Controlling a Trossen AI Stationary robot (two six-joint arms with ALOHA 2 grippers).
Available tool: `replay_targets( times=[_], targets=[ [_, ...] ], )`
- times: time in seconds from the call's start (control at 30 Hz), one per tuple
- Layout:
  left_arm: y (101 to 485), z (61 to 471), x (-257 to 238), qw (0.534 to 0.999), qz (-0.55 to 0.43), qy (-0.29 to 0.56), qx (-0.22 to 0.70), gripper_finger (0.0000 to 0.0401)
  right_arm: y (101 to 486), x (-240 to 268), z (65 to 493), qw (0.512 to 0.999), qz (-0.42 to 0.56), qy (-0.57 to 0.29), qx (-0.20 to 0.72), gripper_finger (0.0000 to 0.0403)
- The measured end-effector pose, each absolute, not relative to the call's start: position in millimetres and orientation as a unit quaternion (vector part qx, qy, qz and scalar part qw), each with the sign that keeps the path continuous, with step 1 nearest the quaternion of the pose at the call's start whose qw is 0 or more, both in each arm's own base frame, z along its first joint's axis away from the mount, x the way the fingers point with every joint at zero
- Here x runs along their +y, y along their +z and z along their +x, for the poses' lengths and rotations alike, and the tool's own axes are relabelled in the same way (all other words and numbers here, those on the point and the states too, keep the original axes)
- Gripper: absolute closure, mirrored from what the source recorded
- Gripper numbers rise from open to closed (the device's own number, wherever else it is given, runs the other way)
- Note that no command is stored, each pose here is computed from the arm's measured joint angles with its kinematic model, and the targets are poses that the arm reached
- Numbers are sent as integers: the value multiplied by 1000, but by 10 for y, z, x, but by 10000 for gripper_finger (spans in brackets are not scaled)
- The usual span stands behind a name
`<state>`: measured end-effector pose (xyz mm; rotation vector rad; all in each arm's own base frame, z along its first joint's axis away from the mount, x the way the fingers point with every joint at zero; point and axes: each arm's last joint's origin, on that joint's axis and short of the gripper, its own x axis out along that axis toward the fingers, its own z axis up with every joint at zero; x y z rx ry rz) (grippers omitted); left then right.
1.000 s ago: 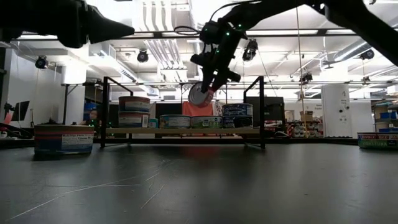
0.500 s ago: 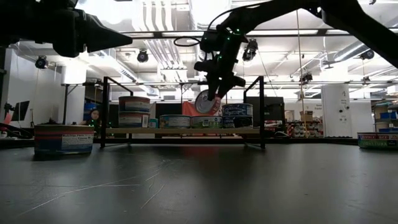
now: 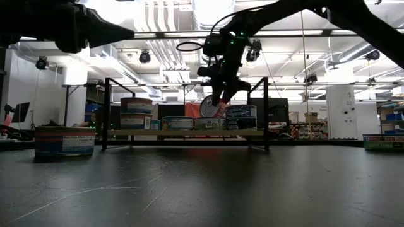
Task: Stack canned seafood by type on shelf
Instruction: Put the red tuna can on the shelf
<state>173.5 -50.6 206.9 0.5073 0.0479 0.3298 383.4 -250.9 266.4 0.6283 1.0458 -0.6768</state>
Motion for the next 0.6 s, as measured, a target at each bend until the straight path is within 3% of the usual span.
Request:
replay_targets(
  times=[0.6],
  targets=[
    [1954,1746,-546,977,164,125,49,401,2479,-2516,3853,746,344,-336,460,274]
  ],
)
